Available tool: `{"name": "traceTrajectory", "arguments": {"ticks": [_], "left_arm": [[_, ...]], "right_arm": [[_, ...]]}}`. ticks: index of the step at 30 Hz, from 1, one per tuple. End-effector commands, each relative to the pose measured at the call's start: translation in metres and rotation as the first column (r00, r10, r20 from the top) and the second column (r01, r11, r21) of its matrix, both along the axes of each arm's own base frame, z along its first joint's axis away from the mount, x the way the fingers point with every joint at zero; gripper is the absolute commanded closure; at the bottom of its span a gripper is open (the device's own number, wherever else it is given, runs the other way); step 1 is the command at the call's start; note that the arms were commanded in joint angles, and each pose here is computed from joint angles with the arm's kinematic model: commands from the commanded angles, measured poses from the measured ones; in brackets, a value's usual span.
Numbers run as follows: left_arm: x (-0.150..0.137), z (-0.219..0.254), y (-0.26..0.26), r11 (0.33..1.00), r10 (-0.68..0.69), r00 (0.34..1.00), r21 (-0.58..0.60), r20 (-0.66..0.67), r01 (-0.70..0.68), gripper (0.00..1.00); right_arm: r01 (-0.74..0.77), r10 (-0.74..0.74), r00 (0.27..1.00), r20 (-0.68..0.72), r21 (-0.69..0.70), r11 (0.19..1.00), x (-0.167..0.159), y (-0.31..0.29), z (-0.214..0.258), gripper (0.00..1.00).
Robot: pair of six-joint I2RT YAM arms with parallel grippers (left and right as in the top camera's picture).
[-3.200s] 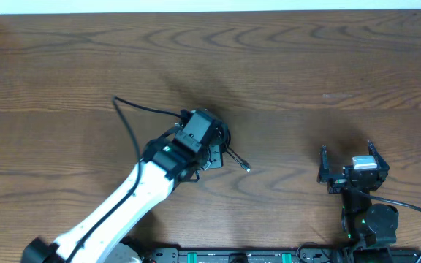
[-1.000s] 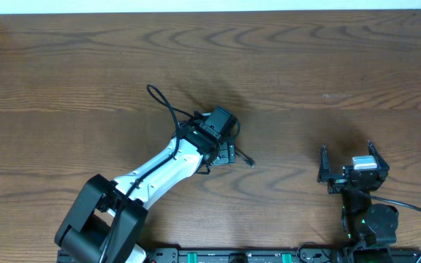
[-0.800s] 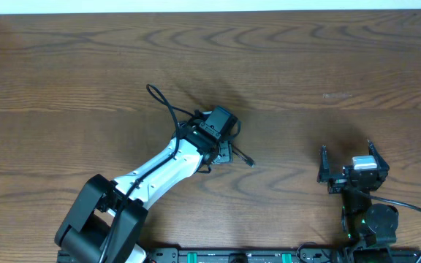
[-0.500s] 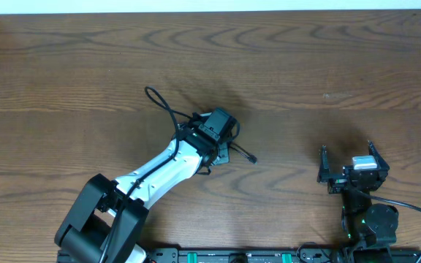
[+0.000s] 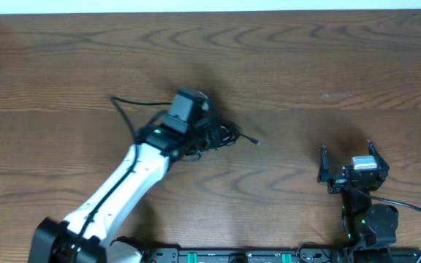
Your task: Untangle cables
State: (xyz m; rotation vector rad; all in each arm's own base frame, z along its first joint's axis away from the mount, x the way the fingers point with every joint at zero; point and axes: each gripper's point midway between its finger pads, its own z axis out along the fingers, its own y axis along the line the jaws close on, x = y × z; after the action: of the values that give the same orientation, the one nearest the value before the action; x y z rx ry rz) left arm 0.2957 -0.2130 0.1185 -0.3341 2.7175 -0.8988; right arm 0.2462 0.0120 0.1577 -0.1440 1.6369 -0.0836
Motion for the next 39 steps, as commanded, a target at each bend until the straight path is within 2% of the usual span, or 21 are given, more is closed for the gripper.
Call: {"name": "traceTrajectory", "arguments": {"ticks": [1, 5, 8, 12, 17, 20, 27, 39], "left_arm": [[0.0, 0.04, -0.008, 0.98, -0.023, 1.0, -0.199, -0.016, 0.019, 0.93], [0.004, 0.069, -0.011, 0.93, -0.083, 0.996, -0.356, 0.025, 0.087, 0.93], [0.013, 0.088, -0.009, 0.896, -0.105, 0.99, -0.422, 0.095, 0.136, 0.93], [0.019, 0.076, 0.0, 0.929, -0.078, 0.99, -0.351, 0.116, 0.114, 0.92], [0.011, 0.044, 0.019, 0.969, 0.032, 0.998, -0.245, -0.048, -0.043, 0.92], [0.008, 0.034, 0.026, 0.977, 0.06, 0.995, -0.2, -0.082, -0.076, 0.92], [0.006, 0.023, 0.026, 0.981, 0.048, 0.993, -0.182, -0.108, -0.067, 0.92], [-0.012, -0.028, 0.011, 0.993, -0.035, 0.97, -0.116, -0.239, 0.007, 0.92]], "right_arm": [[-0.009, 0.009, 1.0, 0.0, 0.011, 1.0, 0.0, 0.002, 0.0, 0.01], [-0.009, 0.009, 1.0, 0.0, 0.011, 1.0, 0.0, 0.002, 0.0, 0.01], [-0.009, 0.009, 1.0, 0.0, 0.011, 1.0, 0.0, 0.002, 0.0, 0.01], [-0.009, 0.009, 1.0, 0.0, 0.011, 1.0, 0.0, 0.002, 0.0, 0.01], [-0.009, 0.009, 1.0, 0.0, 0.011, 1.0, 0.0, 0.002, 0.0, 0.01], [-0.009, 0.009, 1.0, 0.0, 0.011, 1.0, 0.0, 0.002, 0.0, 0.01], [-0.008, 0.008, 1.0, 0.0, 0.011, 1.0, 0.0, 0.002, 0.0, 0.01], [-0.009, 0.009, 1.0, 0.0, 0.011, 1.0, 0.0, 0.002, 0.0, 0.01]]}}
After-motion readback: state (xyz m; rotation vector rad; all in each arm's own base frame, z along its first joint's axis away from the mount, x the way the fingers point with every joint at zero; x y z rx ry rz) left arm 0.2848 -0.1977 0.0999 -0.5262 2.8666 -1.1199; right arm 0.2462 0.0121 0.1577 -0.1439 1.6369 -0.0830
